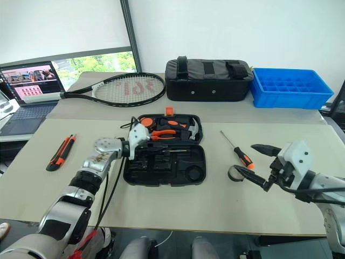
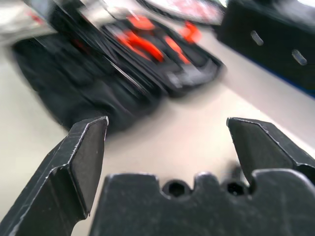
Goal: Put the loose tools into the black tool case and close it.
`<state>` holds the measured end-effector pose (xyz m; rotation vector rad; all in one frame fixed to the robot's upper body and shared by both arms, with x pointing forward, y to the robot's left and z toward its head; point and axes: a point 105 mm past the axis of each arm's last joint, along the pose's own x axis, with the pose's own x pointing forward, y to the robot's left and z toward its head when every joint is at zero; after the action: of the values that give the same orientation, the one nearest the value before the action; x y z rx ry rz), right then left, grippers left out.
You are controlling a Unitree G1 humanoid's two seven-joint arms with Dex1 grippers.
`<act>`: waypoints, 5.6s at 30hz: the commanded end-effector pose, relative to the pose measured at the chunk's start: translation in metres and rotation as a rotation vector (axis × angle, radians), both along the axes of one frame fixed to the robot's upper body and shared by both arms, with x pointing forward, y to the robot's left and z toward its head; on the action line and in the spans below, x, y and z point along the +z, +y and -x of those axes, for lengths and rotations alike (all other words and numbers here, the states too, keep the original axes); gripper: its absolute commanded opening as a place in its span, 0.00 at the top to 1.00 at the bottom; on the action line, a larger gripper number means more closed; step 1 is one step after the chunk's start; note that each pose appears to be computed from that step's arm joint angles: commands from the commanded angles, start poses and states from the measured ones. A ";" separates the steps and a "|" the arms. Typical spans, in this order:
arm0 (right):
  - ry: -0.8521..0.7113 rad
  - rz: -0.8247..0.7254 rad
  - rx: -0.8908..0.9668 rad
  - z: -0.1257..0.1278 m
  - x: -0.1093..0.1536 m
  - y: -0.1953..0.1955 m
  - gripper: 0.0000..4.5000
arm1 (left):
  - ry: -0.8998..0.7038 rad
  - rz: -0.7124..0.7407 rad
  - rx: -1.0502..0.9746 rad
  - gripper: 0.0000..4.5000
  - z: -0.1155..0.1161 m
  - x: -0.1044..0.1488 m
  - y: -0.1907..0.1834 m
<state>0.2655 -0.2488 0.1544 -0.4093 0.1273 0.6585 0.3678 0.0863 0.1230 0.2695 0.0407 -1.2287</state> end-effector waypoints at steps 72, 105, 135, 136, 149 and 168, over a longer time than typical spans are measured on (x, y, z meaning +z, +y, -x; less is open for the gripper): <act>0.175 0.337 0.747 -0.089 -0.006 0.179 0.23 | 0.160 -0.133 0.148 0.00 0.151 0.077 0.115; 0.236 0.130 0.649 -0.080 -0.063 0.183 1.00 | 0.161 -0.165 0.125 0.00 0.146 0.081 0.116; -0.011 -0.182 0.713 -0.067 0.019 0.158 0.90 | 0.065 -0.042 0.638 0.00 0.096 0.031 0.169; -0.032 -0.206 0.699 -0.065 0.026 0.148 0.87 | 0.048 -0.028 0.670 0.00 0.092 0.030 0.170; -0.043 -0.118 0.557 -0.024 0.044 0.037 0.01 | 0.132 -0.058 0.980 0.00 0.046 -0.023 0.192; -0.064 -0.203 0.581 -0.003 0.071 0.014 0.00 | 0.268 -0.084 0.980 0.06 0.020 -0.050 0.165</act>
<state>0.2781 -0.2320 0.2119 -0.2698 -0.0734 1.1848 0.3470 0.2577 0.0753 0.0867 0.3971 -0.2451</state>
